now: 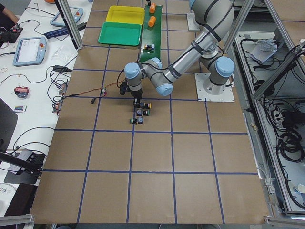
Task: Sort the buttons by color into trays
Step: 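Grasp a black switch with the left gripper while the right gripper hovers, then carry the switch toward the belt while the right gripper moves toward the belt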
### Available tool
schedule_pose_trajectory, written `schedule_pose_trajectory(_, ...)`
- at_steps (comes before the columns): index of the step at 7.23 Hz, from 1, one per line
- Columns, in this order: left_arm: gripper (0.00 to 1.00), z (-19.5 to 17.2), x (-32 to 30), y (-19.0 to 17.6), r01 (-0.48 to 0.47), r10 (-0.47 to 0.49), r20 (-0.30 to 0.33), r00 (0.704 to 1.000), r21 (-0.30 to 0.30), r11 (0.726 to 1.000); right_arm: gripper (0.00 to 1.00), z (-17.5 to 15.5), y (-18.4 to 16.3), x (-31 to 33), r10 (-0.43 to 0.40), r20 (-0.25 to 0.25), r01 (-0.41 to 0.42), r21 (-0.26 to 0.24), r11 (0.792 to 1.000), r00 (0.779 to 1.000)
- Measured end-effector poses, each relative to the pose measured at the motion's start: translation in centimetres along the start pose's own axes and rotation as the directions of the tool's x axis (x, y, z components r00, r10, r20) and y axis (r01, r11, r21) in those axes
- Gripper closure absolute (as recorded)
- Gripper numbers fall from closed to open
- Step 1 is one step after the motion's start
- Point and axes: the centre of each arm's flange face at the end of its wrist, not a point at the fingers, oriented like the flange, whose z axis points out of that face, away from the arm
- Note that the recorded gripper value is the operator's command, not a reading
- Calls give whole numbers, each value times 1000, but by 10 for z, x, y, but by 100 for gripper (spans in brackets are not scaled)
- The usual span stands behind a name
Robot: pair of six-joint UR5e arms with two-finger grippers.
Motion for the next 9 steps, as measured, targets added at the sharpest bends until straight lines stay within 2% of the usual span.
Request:
schedule_pose_trajectory(1, 42, 2, -1, 0, 0, 0, 0, 1000, -6, 1000, 0, 2, -3, 0, 0, 0, 0, -1, 1000, 1000)
schedule_pose_trajectory(2, 99, 4, -1, 1, 0, 0, -1, 1000, -13, 1000, 0, 4, -6, 2, -1, -1, 1, 3, 1000, 1000)
schedule_pose_trajectory(4, 100, 5, -1, 1, 1, -1, -6, 1000, -19, 1000, 0, 4, -12, 14, 6, 3, -6, 19, 1000, 1000)
schedule_pose_trajectory(6, 100, -8, 4, 0, -3, 3, -33, 999, -19, 1000, 0, 17, -12, 19, 18, 14, -18, 2, 1000, 1000)
schedule_pose_trajectory(9, 100, -83, 44, -21, 43, -44, -93, 995, -7, 999, 0, 30, -12, 19, 8, 24, -8, -3, 1000, 1000)
